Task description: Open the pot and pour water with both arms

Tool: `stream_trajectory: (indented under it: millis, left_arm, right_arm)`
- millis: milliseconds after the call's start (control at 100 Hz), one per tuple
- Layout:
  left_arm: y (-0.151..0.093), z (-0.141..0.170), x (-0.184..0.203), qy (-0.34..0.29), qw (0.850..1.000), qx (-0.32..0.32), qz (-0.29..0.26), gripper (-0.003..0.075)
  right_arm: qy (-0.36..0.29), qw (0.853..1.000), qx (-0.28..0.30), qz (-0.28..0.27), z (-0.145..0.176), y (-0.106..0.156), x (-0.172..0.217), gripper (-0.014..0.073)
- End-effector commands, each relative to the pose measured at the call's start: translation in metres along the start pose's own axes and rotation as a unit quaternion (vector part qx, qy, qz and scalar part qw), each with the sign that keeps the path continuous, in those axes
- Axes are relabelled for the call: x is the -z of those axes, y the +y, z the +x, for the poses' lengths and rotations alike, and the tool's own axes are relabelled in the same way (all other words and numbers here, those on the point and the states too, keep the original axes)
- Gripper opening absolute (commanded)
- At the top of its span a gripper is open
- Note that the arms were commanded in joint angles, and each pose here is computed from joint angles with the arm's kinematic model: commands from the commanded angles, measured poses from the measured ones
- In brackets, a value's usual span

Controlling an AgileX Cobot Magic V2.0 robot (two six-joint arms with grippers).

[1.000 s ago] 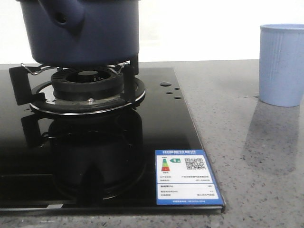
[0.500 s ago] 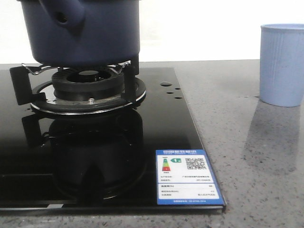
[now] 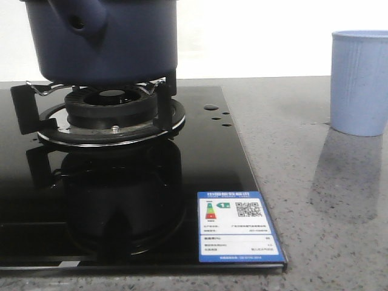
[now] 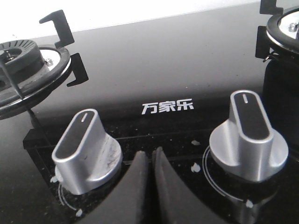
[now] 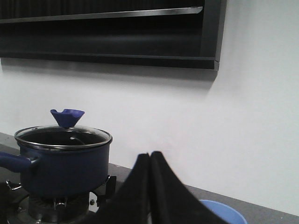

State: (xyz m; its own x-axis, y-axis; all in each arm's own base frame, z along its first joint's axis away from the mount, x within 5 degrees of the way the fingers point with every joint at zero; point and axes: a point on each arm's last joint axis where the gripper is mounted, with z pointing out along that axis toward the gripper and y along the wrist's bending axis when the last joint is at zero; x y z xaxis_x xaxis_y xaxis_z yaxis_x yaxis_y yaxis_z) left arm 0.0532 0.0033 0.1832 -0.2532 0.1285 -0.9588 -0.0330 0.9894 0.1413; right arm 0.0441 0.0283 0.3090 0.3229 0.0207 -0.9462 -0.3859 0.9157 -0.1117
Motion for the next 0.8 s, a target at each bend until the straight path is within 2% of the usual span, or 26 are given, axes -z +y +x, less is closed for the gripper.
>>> stream_trajectory:
  millis: [0,490,520,600,640,740,790]
  left_arm:
    - [-0.001,0.007,-0.002,-0.009,1.000,0.009,-0.002,-0.0020]
    - [-0.001,0.007,-0.002,-0.009,1.000,0.009,-0.002,-0.0020]
    - [-0.001,0.007,-0.002,-0.009,1.000,0.009,-0.002,-0.0020]
    - [-0.001,0.007,-0.002,-0.009,1.000,0.009,-0.002,-0.0020]
    - [-0.001,0.007,-0.002,-0.009,1.000,0.009,-0.002,-0.0020]
    - [-0.001,0.007,-0.002,-0.009,1.000,0.009,-0.002,-0.0020]
    - [-0.001,0.007,-0.002,-0.009,1.000,0.009,-0.002,-0.0020]
  right_arm:
    - [-0.012,1.000,-0.001,-0.011,-0.008,0.001,-0.002,-0.0067]
    - [-0.012,1.000,-0.001,-0.011,-0.008,0.001,-0.002,-0.0067]
    - [-0.007,1.000,-0.002,-0.004,-0.006,0.000,-0.002,-0.0067]
    - [0.037,0.997,-0.004,0.063,0.007,-0.012,-0.001,-0.0067]
    - [0.047,0.997,-0.008,0.067,0.014,-0.012,0.000,-0.0067]
    - [0.078,0.988,-0.090,0.101,0.034,-0.016,0.002,-0.0067]
    - [0.101,0.970,-0.176,0.132,0.045,-0.019,0.004,-0.0067]
